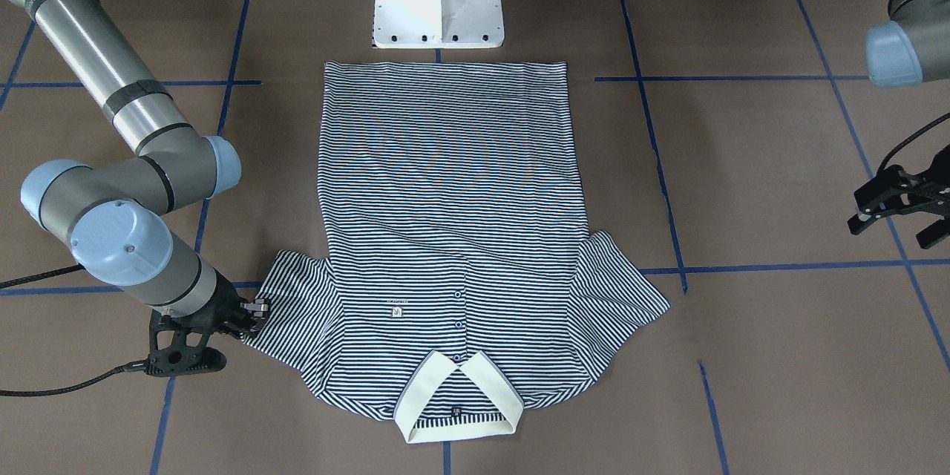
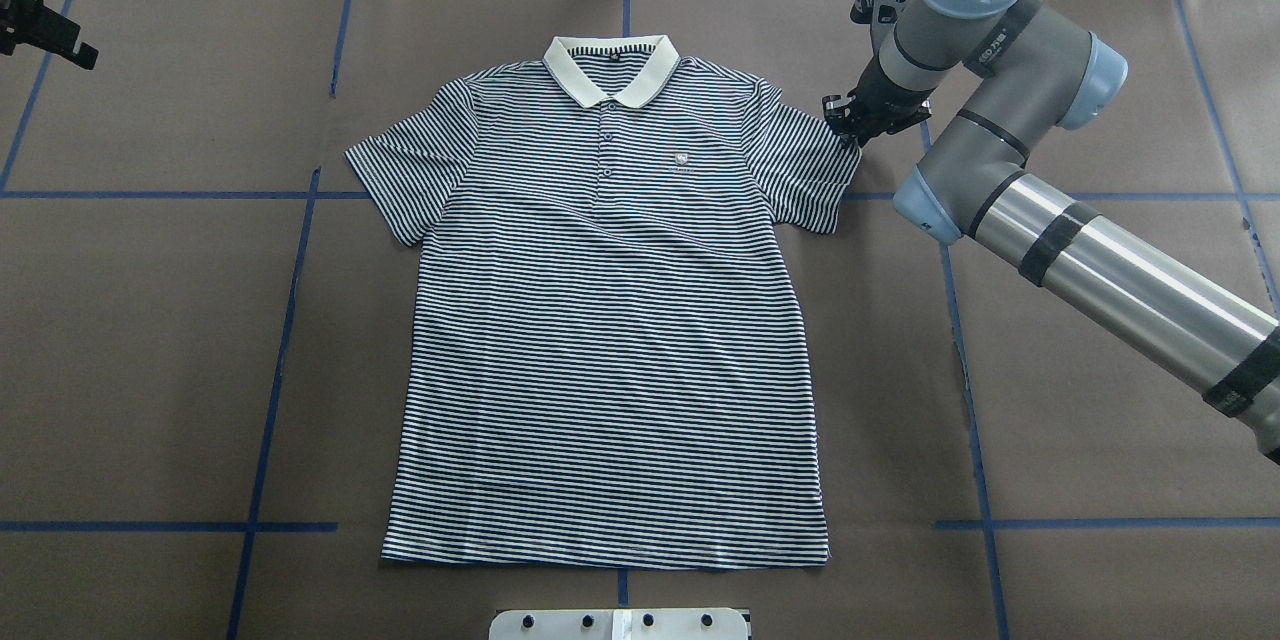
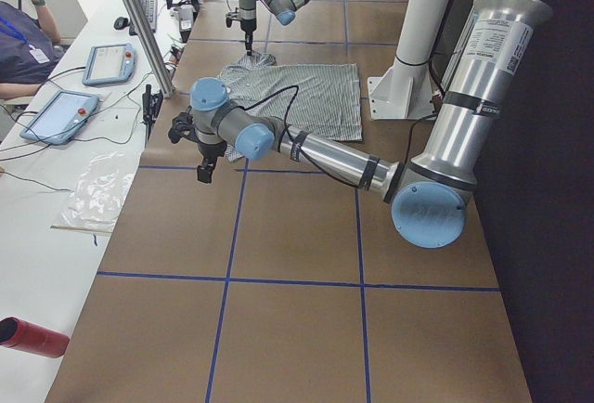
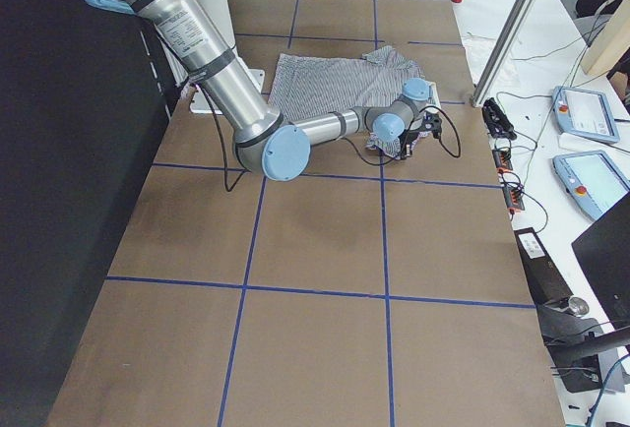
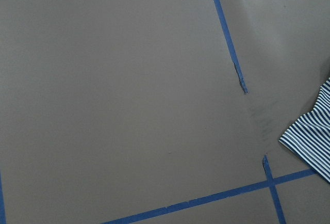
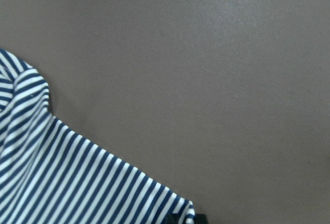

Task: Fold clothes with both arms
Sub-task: 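Grasp the sleeve with the right gripper and fold it inward over the shirt body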

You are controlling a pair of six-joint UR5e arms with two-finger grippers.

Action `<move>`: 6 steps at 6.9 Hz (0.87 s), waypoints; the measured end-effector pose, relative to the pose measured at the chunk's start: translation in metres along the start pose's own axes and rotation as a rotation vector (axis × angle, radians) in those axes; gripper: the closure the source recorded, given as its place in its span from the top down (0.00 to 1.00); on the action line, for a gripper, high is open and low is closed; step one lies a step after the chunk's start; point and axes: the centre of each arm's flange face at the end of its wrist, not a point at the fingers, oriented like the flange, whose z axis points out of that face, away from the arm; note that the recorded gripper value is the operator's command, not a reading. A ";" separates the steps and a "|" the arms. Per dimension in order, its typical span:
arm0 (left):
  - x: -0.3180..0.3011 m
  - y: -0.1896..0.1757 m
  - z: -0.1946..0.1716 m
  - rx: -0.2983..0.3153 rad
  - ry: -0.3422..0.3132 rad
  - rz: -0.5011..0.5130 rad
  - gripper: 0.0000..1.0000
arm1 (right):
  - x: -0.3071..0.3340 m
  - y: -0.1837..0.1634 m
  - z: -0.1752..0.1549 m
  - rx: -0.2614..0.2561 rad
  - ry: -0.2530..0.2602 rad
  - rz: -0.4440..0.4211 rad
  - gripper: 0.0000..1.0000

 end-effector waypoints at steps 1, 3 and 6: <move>0.000 0.000 0.000 -0.001 0.001 -0.005 1.00 | -0.009 -0.003 -0.007 0.005 -0.004 -0.003 0.00; 0.001 0.000 0.000 0.000 0.002 -0.022 0.99 | -0.030 -0.003 -0.026 0.028 -0.034 -0.021 0.00; -0.003 0.002 0.002 -0.005 0.000 -0.027 0.99 | -0.124 0.035 -0.037 0.071 -0.102 -0.069 0.00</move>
